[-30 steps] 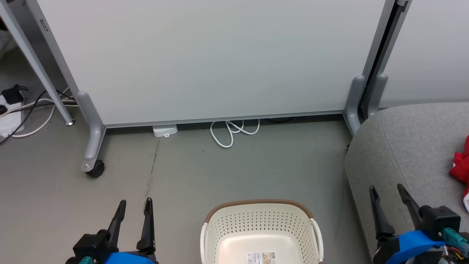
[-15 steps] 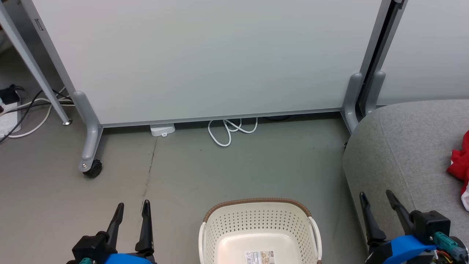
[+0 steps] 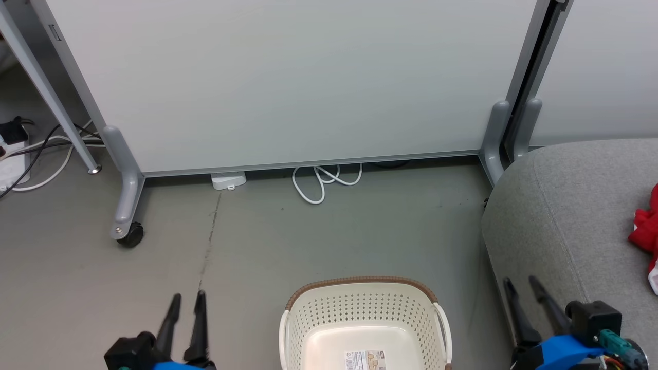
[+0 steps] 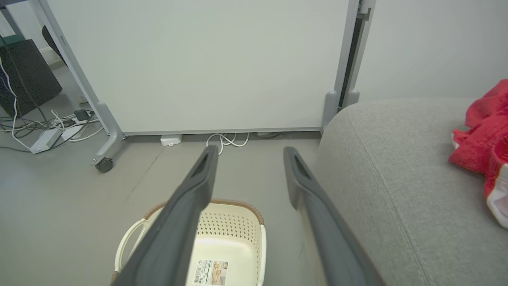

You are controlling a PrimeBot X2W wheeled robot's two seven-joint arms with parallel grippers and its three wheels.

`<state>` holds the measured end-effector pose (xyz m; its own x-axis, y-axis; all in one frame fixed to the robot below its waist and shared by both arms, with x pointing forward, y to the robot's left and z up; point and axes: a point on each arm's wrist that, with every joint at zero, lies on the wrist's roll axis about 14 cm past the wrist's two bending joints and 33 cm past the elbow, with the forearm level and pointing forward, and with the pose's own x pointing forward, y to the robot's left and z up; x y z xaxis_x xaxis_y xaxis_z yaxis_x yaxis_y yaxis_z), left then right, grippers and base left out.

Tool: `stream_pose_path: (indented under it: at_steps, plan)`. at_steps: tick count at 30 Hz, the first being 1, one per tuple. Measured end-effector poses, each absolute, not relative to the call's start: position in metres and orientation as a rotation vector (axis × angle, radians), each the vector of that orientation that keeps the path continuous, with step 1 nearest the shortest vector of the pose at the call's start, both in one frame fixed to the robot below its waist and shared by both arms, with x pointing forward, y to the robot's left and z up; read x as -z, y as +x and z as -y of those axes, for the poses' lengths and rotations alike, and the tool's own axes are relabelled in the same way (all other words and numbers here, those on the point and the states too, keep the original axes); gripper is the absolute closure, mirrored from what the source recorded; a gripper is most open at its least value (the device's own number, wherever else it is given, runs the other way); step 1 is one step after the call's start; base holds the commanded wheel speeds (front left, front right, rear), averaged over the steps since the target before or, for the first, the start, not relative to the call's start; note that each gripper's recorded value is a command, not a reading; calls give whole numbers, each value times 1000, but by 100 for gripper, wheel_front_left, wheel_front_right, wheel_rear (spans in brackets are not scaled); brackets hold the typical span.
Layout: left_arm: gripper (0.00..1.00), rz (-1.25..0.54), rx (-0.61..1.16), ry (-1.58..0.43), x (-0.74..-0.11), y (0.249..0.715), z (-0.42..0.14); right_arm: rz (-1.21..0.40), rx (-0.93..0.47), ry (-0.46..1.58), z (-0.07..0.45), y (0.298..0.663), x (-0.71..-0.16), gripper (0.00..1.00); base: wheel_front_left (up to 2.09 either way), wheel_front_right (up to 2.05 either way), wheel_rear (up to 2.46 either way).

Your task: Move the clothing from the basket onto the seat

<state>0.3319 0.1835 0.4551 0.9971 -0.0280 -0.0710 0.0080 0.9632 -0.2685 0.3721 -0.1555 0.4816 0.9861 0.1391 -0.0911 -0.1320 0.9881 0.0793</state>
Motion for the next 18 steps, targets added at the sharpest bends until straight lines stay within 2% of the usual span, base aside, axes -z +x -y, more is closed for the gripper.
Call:
stream_pose_path:
  at_steps: [7, 18]
  plan:
    - [100, -169, -6, -303, -427, 316, -183, -194, -123, 97, 157, 360, -453, 100, 0, 0, 0]
    - [100, -178, -66, -482, -428, 320, -191, -199, -73, 314, 164, 361, -453, 100, 0, 0, 0]
